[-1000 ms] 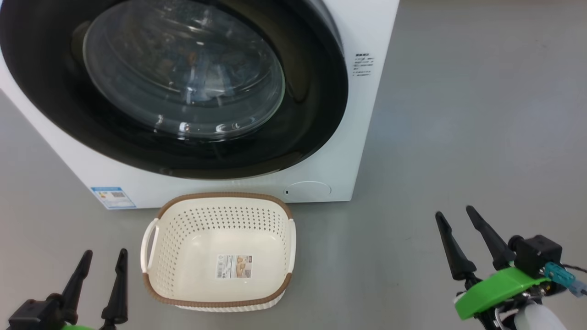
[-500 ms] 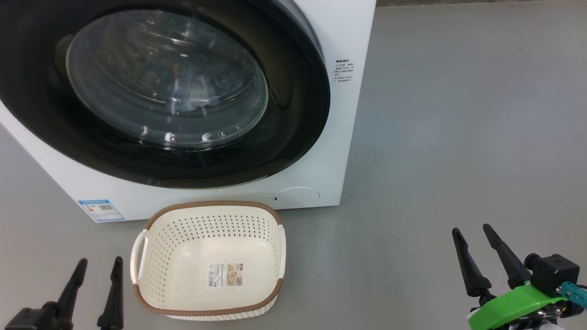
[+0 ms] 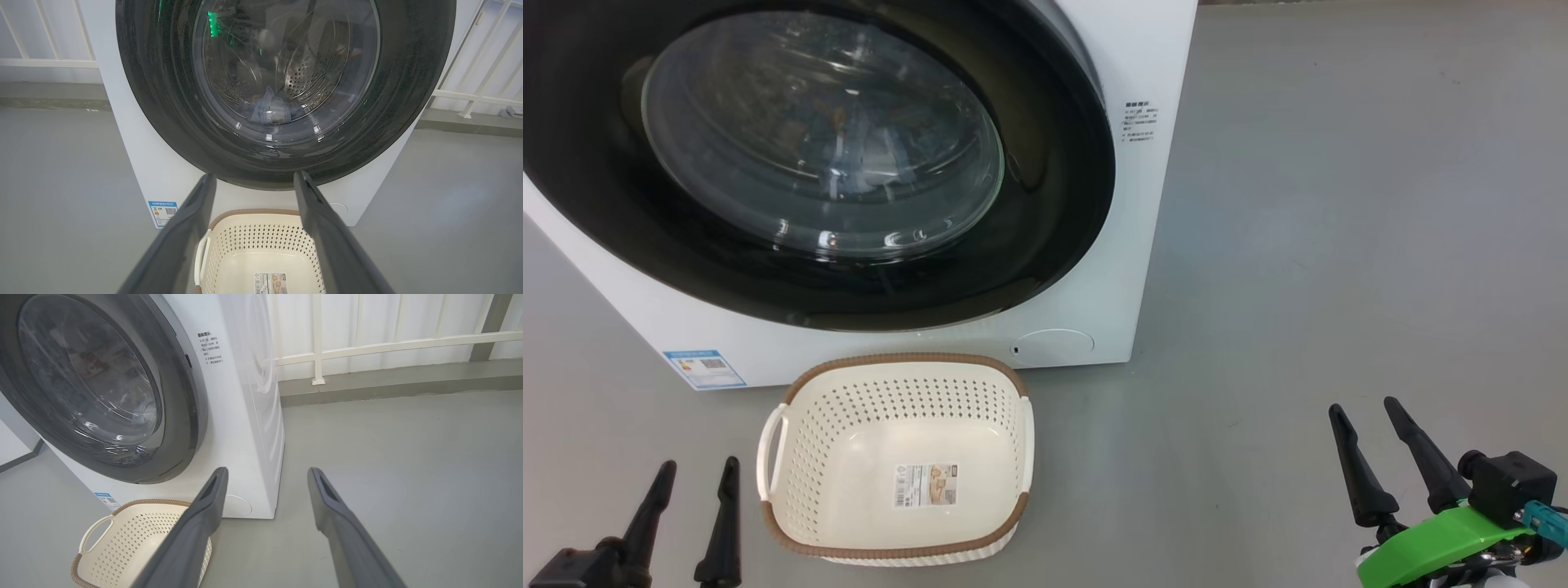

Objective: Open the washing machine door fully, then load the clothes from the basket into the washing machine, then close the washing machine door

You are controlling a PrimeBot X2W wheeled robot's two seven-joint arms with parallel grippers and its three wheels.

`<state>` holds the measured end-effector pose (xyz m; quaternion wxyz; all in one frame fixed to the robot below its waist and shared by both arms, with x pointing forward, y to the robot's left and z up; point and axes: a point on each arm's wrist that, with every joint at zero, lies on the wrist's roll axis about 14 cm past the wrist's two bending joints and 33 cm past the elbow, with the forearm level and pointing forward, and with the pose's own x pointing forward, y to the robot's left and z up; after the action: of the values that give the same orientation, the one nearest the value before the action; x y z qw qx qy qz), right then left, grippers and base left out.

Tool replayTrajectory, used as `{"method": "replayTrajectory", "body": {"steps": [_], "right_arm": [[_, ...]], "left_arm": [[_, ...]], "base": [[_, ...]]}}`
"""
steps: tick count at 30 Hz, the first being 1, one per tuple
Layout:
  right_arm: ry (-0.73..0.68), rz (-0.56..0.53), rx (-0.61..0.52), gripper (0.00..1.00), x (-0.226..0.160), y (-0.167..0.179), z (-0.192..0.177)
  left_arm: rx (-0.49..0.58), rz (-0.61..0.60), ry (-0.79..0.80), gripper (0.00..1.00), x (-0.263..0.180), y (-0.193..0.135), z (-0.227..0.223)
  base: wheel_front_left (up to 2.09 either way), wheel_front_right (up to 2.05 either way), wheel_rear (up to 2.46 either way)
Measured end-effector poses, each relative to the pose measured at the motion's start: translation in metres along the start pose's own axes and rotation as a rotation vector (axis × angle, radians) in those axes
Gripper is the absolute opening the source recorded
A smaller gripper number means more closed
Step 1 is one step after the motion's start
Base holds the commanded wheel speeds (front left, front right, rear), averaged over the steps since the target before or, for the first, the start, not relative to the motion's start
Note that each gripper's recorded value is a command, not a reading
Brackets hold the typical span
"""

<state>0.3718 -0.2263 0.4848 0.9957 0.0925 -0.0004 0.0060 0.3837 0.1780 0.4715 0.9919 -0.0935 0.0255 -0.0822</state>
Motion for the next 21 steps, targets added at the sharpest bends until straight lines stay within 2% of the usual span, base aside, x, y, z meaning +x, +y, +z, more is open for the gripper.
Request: {"method": "replayTrajectory", "body": {"steps": [7,8,15,21], "right_arm": [[0.005,0.000,0.001,1.00,0.001,0.000,-0.002],[0.005,0.000,0.002,0.00,0.001,0.000,-0.002],[0.081,-0.026,0.044,0.00,-0.005,0.003,-0.030],[0.091,-0.042,0.111,0.00,-0.005,0.004,-0.032]], "left_arm": [[-0.002,0.012,0.001,1.00,0.000,0.004,-0.001],[-0.004,0.015,0.001,0.00,0.000,0.004,-0.001],[-0.072,0.030,0.097,0.00,-0.011,-0.009,-0.037],[-0.140,0.053,0.114,0.00,-0.015,-0.010,-0.042]], "base": [[0.00,0.00,0.00],[0.00,0.00,0.00],[0.00,0.00,0.00],[0.00,0.00,0.00]]}}
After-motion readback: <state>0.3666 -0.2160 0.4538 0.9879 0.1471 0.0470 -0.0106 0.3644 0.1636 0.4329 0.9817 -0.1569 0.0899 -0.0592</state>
